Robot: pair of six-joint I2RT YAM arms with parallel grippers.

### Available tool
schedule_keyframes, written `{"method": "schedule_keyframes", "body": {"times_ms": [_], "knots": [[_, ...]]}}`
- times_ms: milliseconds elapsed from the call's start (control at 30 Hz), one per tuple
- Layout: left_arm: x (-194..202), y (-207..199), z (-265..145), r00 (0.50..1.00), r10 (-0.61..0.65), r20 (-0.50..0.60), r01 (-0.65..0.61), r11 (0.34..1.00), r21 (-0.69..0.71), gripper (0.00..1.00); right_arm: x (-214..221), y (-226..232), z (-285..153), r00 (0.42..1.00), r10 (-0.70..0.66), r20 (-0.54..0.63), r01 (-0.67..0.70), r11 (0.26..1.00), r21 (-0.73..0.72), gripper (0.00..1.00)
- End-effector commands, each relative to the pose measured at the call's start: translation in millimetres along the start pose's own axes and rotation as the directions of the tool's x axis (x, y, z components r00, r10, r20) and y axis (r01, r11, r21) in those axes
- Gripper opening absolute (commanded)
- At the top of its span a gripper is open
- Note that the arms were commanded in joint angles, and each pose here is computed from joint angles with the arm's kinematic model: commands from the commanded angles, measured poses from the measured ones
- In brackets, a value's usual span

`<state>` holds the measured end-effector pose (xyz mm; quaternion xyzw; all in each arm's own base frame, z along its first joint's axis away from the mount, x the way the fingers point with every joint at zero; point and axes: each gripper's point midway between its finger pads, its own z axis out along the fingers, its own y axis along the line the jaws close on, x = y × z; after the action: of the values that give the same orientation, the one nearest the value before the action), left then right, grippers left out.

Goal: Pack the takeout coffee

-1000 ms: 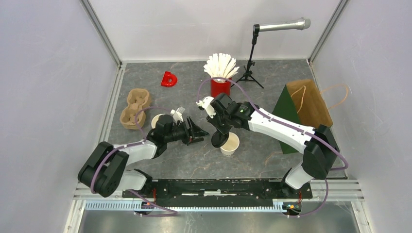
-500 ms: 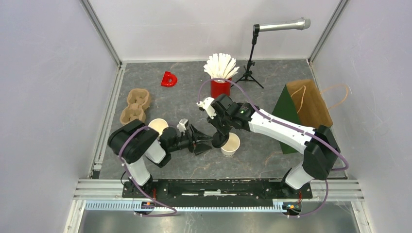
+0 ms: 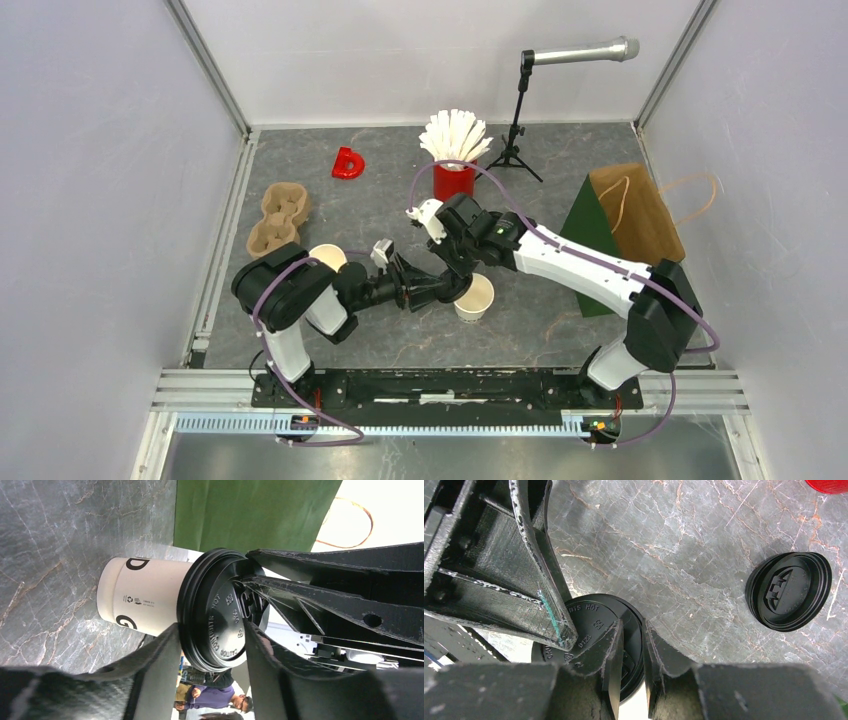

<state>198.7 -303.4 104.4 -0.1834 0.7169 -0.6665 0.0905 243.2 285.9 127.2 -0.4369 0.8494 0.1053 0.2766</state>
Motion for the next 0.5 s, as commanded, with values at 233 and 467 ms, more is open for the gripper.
{"method": "schedule_keyframes", "body": {"times_ms": [233, 467], "knots": [[-1.3, -41.5, 3.7, 0.998, 0.057, 0.017, -0.059, 0.989, 0.137, 0.31, -31.1, -6.2, -23.0, 0.993, 0.020, 0.114, -0.023, 1.000, 0.020, 0.27], [0.4, -55.2, 7.9, 0.994, 0.114, 0.003, -0.113, 0.981, 0.158, 0.28, -50.9, -18.8, -53.5, 0.975, 0.070, 0.212, -0.086, 0.994, 0.070, 0.34]]}}
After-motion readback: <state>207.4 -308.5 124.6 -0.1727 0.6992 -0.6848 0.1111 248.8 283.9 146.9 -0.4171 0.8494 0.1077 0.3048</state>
